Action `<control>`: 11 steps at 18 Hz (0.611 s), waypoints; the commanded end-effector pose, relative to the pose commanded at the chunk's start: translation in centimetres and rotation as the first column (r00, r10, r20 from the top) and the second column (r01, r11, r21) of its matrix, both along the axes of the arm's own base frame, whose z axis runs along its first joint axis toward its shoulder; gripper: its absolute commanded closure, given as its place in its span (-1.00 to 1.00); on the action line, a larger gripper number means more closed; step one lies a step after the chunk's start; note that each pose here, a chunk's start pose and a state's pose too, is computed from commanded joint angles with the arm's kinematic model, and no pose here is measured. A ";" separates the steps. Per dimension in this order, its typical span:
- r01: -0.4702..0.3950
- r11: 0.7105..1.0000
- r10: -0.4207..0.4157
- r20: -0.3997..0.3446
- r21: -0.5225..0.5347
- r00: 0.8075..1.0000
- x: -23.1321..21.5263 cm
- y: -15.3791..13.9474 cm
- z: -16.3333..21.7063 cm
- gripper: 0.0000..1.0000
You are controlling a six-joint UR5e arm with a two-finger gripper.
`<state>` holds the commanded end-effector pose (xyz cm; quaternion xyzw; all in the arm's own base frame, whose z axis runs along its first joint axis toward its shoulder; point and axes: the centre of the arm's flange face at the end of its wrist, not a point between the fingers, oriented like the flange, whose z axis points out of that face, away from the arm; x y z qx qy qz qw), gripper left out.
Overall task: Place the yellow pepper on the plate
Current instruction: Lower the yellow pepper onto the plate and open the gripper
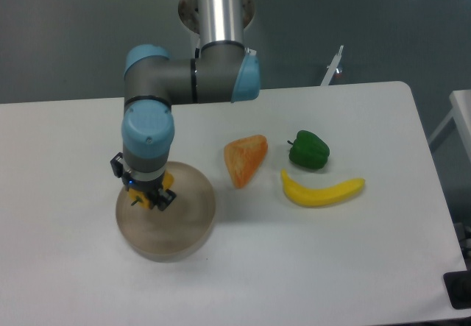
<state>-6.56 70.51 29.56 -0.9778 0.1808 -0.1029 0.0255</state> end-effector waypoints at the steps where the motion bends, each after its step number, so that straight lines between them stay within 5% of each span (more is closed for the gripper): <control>1: 0.000 1.000 0.000 0.001 -0.013 1.000 0.0 0.0 -0.8 -0.01; 3: 0.000 1.000 0.000 0.002 -0.022 1.000 -0.1 0.0 -1.5 -0.10; 4: 0.000 1.000 0.000 0.002 -0.022 1.000 -0.1 0.0 -1.5 -0.30; 5: 0.000 1.000 0.000 0.001 -0.018 1.000 -0.1 0.1 -1.4 -0.79; 6: 0.000 1.000 0.000 -0.004 -0.008 1.000 -0.1 0.1 -1.1 -1.00; 11: -0.002 0.998 0.004 -0.035 0.058 0.999 -0.7 0.7 1.0 -1.00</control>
